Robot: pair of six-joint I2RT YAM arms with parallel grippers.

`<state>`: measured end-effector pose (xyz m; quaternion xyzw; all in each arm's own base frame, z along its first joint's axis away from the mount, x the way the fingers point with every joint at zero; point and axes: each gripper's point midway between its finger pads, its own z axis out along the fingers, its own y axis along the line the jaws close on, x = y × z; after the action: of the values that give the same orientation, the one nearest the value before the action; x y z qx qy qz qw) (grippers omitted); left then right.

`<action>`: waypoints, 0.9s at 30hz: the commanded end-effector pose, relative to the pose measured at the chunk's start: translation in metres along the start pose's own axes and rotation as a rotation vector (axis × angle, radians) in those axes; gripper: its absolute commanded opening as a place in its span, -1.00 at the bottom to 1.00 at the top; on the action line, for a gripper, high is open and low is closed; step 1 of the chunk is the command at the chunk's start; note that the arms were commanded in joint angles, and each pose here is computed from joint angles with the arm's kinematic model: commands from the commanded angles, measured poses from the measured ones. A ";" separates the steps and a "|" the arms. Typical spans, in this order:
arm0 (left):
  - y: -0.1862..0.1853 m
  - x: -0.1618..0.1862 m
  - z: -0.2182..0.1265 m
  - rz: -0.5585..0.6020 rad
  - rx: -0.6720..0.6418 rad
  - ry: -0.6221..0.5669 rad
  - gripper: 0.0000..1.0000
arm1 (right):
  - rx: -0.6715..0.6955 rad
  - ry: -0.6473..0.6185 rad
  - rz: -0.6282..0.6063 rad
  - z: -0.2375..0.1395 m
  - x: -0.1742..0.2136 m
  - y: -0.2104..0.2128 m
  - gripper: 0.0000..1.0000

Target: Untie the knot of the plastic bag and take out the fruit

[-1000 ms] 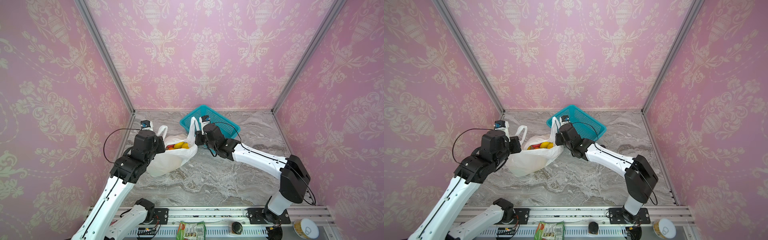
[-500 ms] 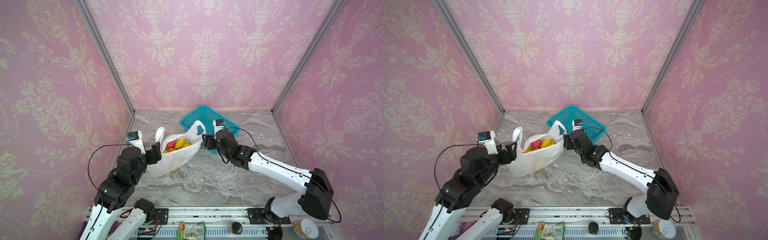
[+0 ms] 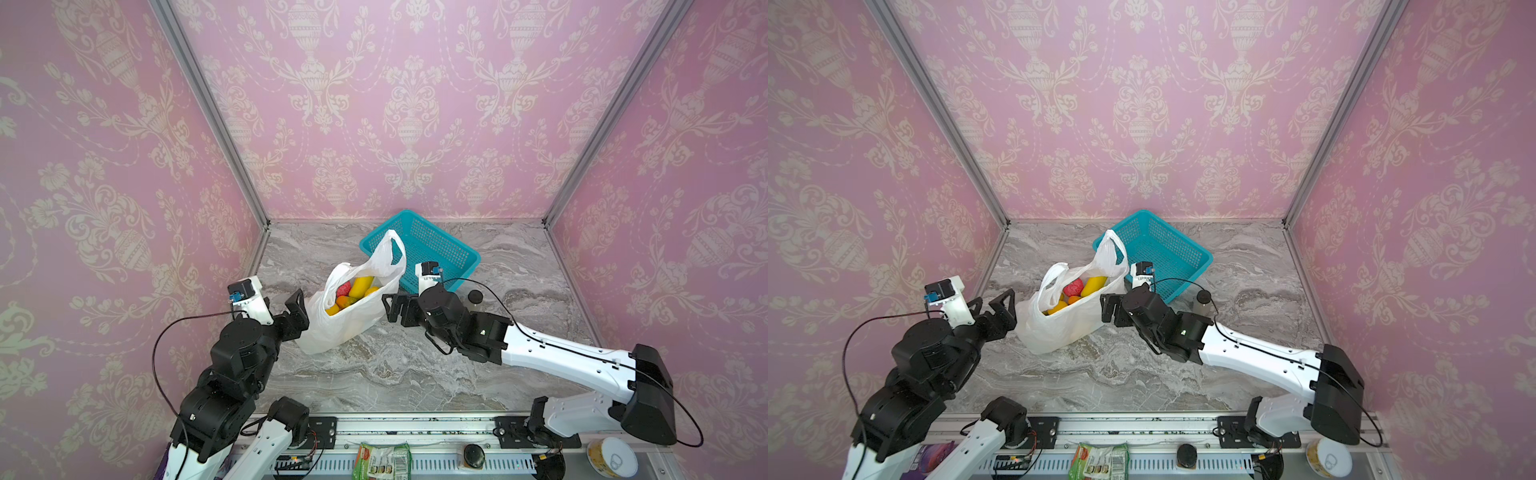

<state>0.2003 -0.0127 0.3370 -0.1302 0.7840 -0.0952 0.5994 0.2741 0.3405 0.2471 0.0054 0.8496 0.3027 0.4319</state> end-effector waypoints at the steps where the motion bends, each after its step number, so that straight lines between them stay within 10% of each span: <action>1: 0.000 0.007 0.004 -0.006 0.005 0.014 0.68 | 0.054 -0.054 0.068 0.014 -0.020 0.009 1.00; 18: -0.019 -0.022 0.009 0.017 0.030 -0.008 0.72 | 0.180 0.094 0.015 0.045 0.051 -0.020 0.99; 27: -0.075 -0.066 0.071 0.121 0.053 0.060 0.73 | 0.066 0.107 -0.022 0.032 0.077 -0.007 0.68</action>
<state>0.2692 -0.0452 0.3946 -0.1026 0.7927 -0.0891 0.5943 0.2538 0.3615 0.1465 -0.0071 0.9010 0.2248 0.3711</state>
